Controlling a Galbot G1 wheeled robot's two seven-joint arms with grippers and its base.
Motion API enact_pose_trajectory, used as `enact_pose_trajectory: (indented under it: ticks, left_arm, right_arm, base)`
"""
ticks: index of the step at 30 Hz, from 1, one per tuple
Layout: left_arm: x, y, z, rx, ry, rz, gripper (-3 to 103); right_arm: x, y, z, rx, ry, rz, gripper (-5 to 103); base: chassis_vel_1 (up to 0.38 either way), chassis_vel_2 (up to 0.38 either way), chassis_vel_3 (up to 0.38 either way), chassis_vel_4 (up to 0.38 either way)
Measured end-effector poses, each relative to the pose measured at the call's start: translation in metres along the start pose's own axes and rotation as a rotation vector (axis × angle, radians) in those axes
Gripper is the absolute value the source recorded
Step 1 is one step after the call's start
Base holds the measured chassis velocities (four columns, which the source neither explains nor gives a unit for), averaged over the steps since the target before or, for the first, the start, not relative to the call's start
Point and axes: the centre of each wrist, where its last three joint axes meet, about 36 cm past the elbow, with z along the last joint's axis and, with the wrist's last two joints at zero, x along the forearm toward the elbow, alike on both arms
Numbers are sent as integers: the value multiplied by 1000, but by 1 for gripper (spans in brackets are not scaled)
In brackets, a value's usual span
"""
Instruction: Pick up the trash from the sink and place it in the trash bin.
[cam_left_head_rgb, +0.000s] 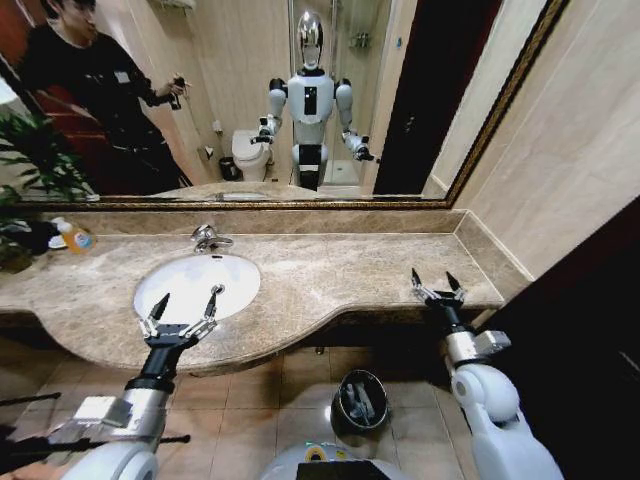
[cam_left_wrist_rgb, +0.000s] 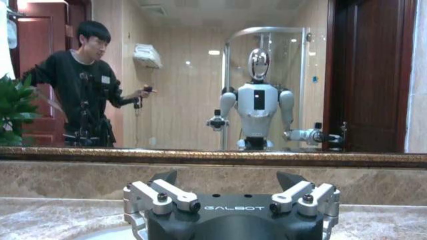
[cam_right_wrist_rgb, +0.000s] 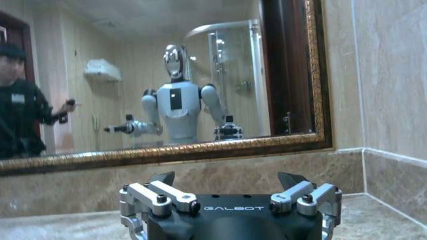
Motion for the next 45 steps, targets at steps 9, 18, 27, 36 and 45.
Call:
enact_pose_trajectory:
  ticks: [9,18,27,36,45]
  left_arm:
    - [0,0,0,0,0,0,100]
    - [0,0,0,0,0,0,100]
    - [0,0,0,0,0,0,100]
    - [0,0,0,0,0,0,100]
    - [0,0,0,0,0,0,100]
  right_arm:
    - [-2,-4,4,16,9,-3,100]
    - [-2,-5,5,16,10,-3,100]
    - [-2,-5,6,16,10,-4,100]
    - [-2,-5,6,16,10,-5,100]
    - [-2,-5,6,16,10,-4,100]
  base:
    - [0,0,0,0]
    - [0,0,0,0]
    - [0,0,0,0]
    - [0,0,0,0]
    - [0,0,0,0]
